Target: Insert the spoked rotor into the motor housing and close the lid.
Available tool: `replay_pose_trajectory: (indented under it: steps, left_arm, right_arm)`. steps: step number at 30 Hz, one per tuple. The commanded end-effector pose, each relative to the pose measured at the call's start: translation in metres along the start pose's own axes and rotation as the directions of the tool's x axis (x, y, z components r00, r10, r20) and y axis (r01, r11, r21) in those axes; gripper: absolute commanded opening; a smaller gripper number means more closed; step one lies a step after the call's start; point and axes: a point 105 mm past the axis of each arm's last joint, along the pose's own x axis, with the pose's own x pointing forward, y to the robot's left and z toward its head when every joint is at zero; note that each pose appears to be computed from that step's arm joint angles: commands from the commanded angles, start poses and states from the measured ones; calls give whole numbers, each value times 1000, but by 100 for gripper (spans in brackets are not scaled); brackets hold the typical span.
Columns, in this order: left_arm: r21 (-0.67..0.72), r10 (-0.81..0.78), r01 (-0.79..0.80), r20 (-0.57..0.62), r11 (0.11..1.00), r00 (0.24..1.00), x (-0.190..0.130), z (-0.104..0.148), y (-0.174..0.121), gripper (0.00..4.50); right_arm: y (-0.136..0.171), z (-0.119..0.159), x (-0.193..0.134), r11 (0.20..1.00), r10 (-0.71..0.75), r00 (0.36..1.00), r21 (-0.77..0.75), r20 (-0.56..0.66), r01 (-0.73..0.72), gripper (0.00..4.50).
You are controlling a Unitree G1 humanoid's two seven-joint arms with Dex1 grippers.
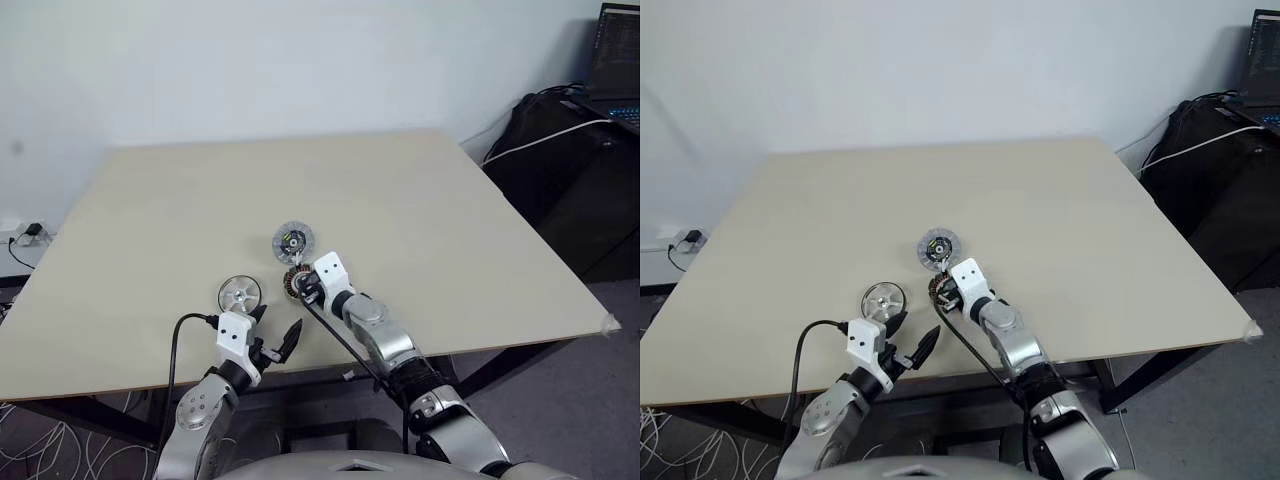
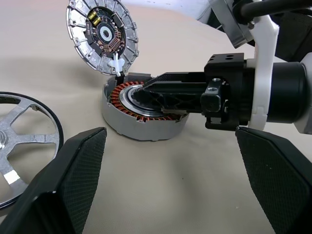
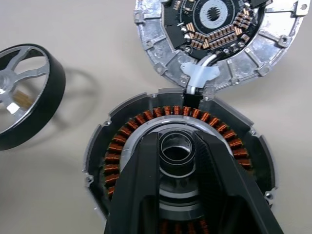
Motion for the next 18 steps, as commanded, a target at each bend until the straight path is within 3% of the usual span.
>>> replay_pose_trajectory:
  steps: [1,7,10,13,18]
  left_arm:
    - [11,-11,10,72,1000,997,3,19,-4,450]
    - [6,-11,10,72,1000,997,3,19,-4,450]
    - [4,-10,10,72,1000,997,4,19,-3,450]
    - [2,-12,12,70,1000,997,4,18,-3,450]
    - [-1,-17,17,68,1000,998,5,18,-3,450]
  right_arm:
    - [-2,16,2,1000,2,999,-11,52,-2,104]
    - [4,21,-7,998,58,995,27,83,-60,289]
    - [14,32,-17,991,129,984,23,126,-133,289]
    - [18,42,-23,987,149,976,37,158,-157,221]
    - [15,48,-18,994,95,987,32,133,-100,59]
